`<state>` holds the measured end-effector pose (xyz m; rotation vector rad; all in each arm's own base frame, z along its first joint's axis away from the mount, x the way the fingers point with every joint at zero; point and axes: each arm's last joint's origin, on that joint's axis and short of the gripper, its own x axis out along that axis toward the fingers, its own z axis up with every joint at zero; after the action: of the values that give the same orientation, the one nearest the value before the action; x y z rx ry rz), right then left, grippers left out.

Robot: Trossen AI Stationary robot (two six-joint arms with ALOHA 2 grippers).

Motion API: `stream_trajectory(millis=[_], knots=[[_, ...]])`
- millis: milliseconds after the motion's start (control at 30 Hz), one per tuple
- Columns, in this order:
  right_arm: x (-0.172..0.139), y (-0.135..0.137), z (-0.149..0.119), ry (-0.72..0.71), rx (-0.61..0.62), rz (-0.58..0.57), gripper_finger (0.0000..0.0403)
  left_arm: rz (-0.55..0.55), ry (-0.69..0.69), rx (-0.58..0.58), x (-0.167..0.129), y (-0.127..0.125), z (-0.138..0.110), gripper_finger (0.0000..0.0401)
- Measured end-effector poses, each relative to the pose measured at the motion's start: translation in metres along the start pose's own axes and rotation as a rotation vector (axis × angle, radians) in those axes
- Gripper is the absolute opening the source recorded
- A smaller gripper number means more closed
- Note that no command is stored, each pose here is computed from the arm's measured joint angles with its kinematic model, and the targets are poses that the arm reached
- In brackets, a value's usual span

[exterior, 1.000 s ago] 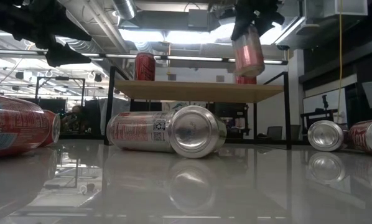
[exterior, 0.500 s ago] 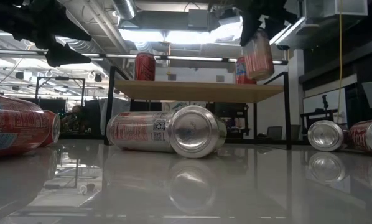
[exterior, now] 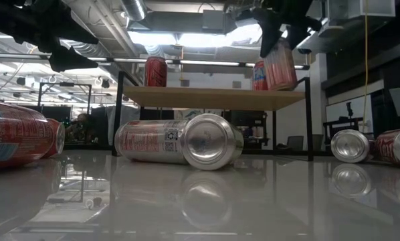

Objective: Place canned beverage on shelf
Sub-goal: Put the orange white soda can on the shelf

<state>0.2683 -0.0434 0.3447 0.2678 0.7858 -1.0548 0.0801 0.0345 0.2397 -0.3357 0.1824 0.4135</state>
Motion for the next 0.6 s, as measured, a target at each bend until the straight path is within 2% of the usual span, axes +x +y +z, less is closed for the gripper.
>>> stream_trajectory(millis=[367, 600], knots=[[0.007, -0.004, 0.007, -0.031, 0.048, -0.026, 0.0289, 0.000, 0.000, 0.000, 0.000, 0.000, 0.000, 0.0396], [0.022, -0.002, -0.003, -0.041, 0.048, -0.058, 0.0289, 0.000, 0.000, 0.000, 0.000, 0.000, 0.000, 0.0396]])
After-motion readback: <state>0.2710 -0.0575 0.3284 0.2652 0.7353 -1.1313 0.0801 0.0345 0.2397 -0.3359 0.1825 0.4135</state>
